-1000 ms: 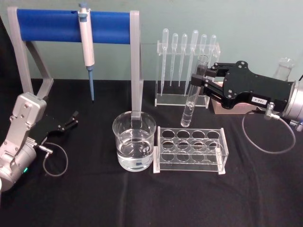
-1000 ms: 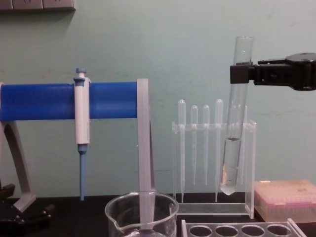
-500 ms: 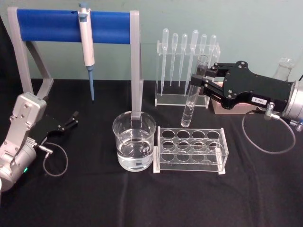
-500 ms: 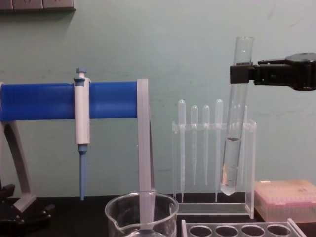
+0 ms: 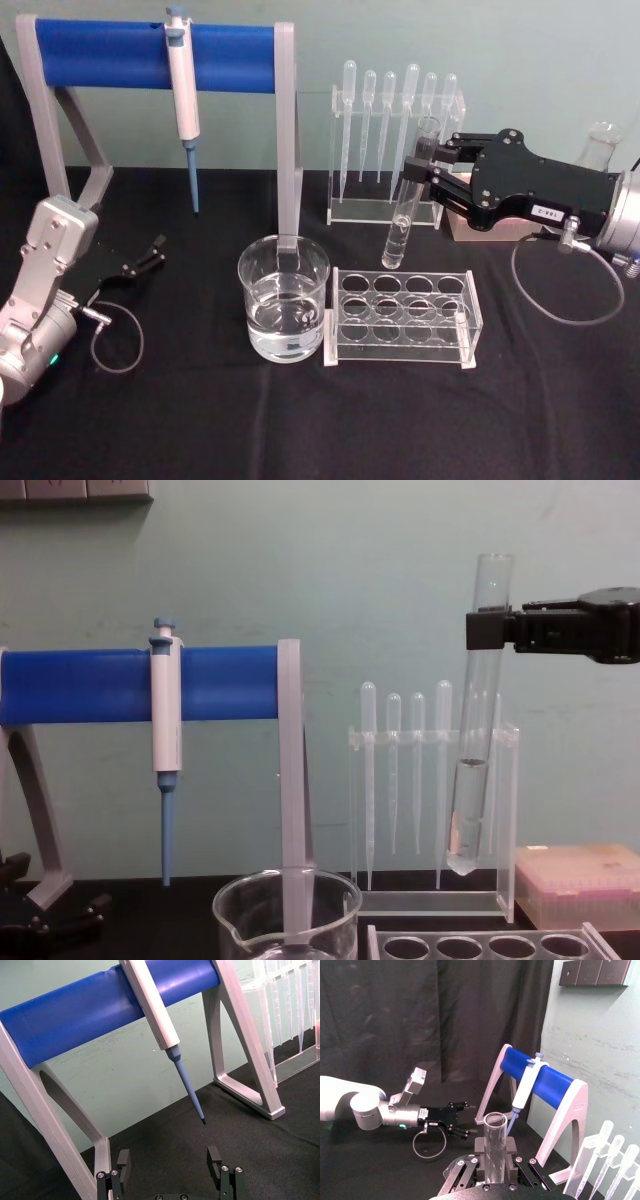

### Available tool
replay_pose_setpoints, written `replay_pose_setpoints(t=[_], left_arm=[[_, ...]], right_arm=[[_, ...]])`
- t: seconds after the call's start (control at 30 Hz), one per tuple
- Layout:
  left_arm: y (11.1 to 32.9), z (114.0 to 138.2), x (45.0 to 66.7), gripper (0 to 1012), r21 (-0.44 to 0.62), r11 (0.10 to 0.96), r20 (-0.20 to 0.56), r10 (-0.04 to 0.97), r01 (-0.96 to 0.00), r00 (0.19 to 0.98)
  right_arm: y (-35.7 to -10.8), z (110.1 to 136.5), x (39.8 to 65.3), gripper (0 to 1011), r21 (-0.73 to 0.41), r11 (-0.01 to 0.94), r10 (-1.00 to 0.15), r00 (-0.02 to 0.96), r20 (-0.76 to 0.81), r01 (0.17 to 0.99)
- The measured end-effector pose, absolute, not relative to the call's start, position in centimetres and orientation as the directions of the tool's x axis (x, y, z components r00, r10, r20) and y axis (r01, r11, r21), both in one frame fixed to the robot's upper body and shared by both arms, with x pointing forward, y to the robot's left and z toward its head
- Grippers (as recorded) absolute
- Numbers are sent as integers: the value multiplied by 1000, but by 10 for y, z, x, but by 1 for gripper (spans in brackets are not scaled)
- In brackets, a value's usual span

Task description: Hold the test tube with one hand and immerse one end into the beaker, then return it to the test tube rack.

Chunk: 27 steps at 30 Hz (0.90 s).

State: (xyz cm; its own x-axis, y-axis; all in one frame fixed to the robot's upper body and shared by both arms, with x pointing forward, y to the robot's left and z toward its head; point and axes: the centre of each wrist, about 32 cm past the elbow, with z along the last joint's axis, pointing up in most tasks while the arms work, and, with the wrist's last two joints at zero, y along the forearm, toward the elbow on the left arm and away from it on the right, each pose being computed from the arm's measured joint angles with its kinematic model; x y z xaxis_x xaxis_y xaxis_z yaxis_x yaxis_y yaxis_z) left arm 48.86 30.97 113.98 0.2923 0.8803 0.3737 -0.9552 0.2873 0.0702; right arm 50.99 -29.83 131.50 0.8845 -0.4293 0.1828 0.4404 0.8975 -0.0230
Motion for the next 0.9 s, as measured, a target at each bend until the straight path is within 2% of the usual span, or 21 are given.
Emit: replay_pose_setpoints(t=[0.9], left_arm=[[310,1140,489,1000,70,287,374,880,-955,292]], right_arm=[[-298,1315,510,242,-23,897,-429,884,183,440]])
